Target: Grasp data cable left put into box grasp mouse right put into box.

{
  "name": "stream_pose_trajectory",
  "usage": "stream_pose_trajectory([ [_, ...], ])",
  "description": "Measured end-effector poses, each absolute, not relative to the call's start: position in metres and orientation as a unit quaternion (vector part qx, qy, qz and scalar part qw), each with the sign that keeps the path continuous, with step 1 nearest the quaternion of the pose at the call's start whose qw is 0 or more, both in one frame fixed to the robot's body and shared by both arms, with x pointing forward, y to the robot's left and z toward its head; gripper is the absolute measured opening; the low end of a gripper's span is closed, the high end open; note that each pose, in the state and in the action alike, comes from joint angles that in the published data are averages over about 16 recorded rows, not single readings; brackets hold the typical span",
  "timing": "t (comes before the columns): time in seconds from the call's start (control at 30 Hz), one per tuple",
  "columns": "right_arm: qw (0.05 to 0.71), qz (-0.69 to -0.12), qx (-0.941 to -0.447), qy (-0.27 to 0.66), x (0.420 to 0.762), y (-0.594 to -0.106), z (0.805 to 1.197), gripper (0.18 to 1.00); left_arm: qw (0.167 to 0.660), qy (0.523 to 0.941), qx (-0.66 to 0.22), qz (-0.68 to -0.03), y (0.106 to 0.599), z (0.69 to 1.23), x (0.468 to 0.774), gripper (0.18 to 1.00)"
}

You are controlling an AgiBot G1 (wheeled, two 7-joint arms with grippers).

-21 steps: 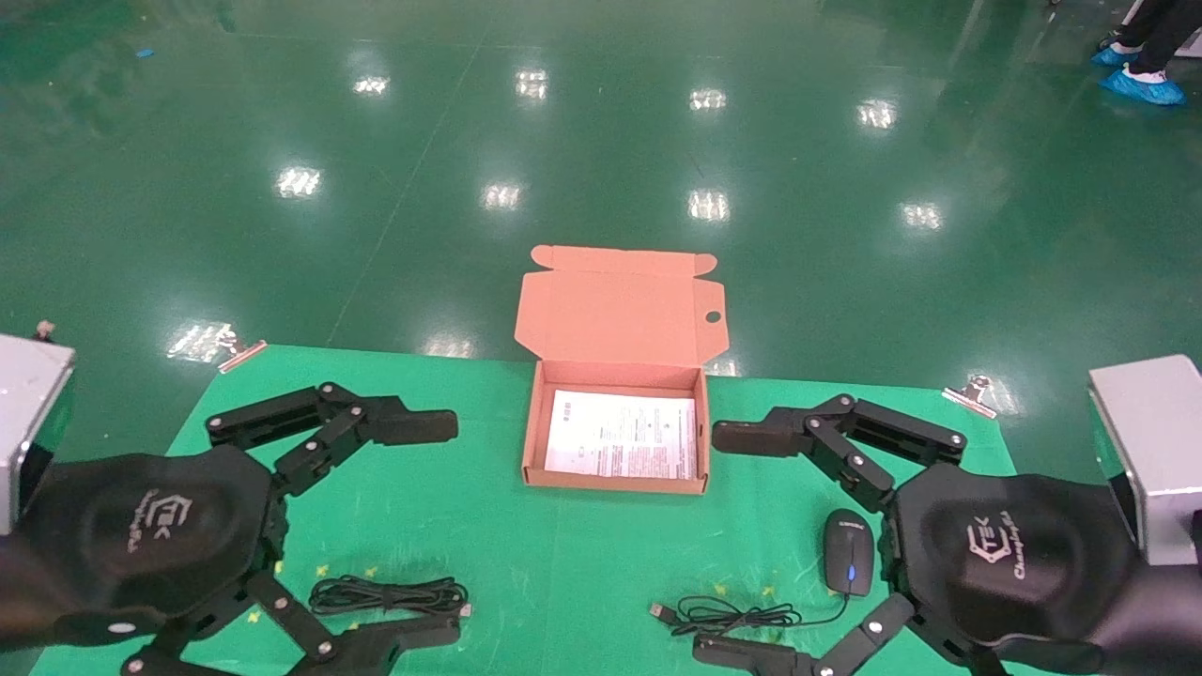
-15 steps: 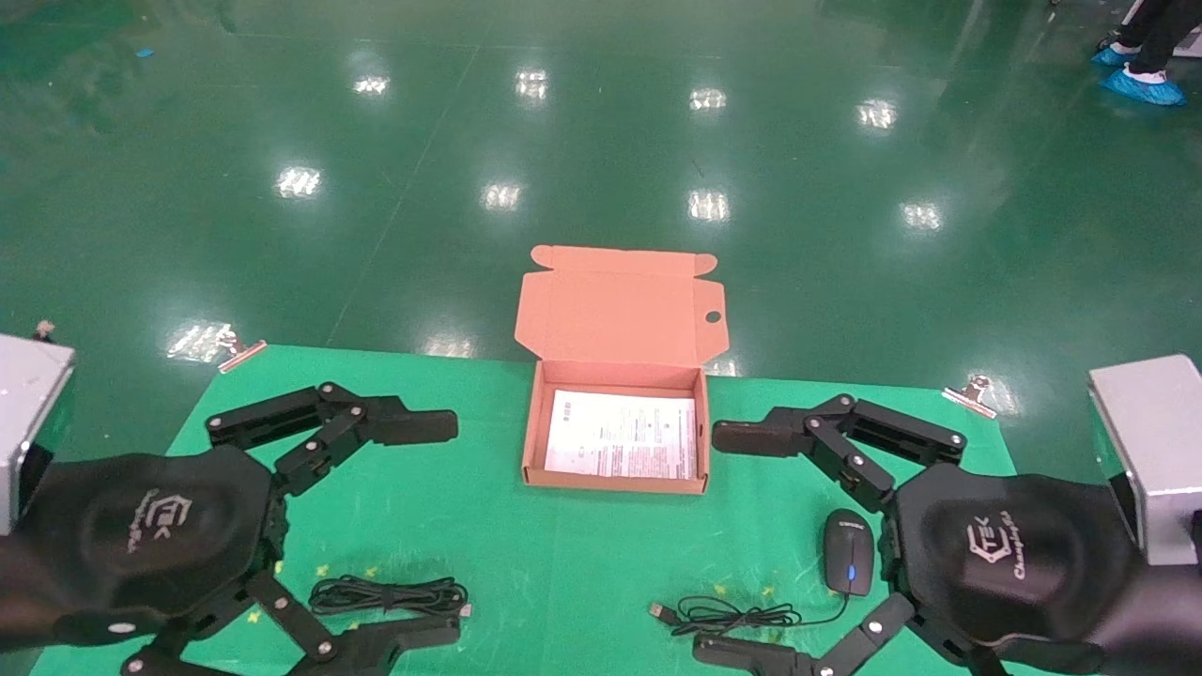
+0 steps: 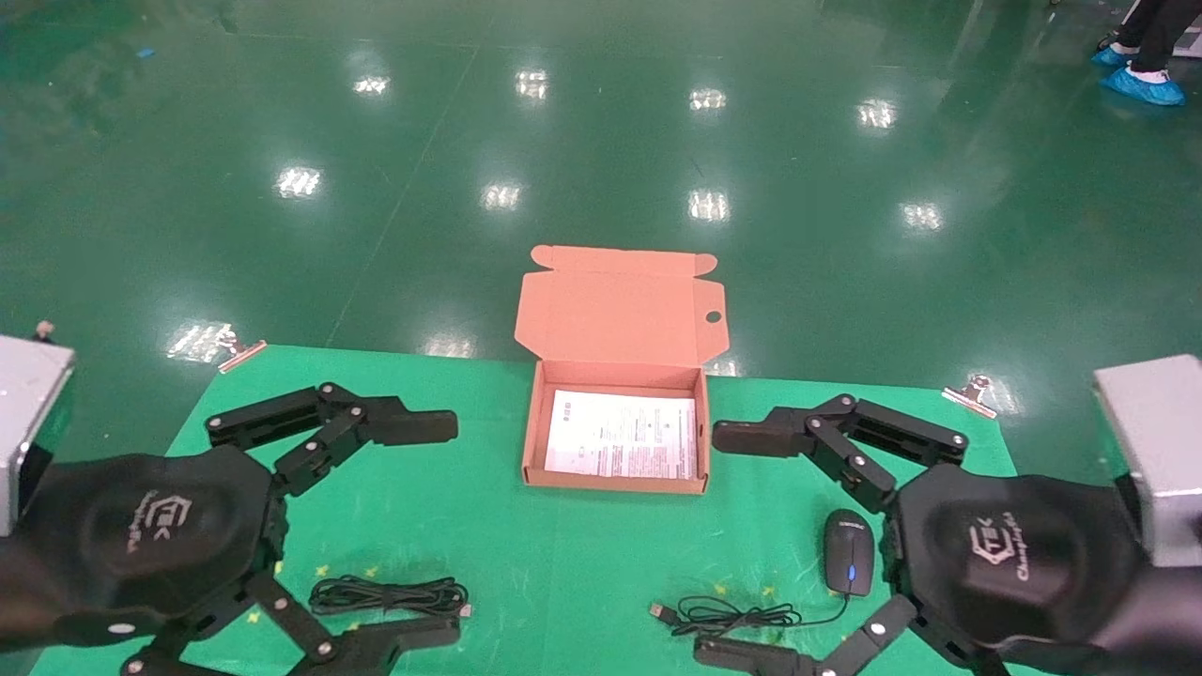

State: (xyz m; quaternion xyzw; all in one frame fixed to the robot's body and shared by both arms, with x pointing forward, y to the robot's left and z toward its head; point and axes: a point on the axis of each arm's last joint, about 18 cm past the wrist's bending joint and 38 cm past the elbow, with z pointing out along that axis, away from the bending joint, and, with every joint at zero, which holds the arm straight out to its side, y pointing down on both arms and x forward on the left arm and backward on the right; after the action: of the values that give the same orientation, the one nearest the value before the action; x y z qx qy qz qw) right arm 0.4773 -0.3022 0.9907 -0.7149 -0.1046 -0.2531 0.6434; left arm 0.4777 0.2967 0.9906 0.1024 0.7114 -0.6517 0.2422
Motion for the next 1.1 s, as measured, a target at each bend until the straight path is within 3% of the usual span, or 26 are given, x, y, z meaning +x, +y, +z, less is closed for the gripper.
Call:
stream_pose_trajectory([
  [0.23,0.588,-0.283,-0.747,-0.124,0.484,-0.302,0.986,1.000,0.237,0.735,0.098,-0.627,0.291,0.987,0.486,1.001],
  [0.5,0.473,-0.339,-0.795,-0.171,0.504,-0.299,0.982,1.000,0.239,0.789,0.089,-0.559,0.282,0.982,0.505,1.001],
  [0.77,0.333,-0.378,-0.827,-0.248,0.531,-0.291,0.976,1.000,0.258,0.855,0.098,-0.439,0.271,0.975,0.531,1.001],
  [1.1,0.202,-0.366,-0.842,-0.340,0.557,-0.280,0.946,1.000,0.298,0.910,0.121,-0.260,0.266,0.954,0.569,1.001],
])
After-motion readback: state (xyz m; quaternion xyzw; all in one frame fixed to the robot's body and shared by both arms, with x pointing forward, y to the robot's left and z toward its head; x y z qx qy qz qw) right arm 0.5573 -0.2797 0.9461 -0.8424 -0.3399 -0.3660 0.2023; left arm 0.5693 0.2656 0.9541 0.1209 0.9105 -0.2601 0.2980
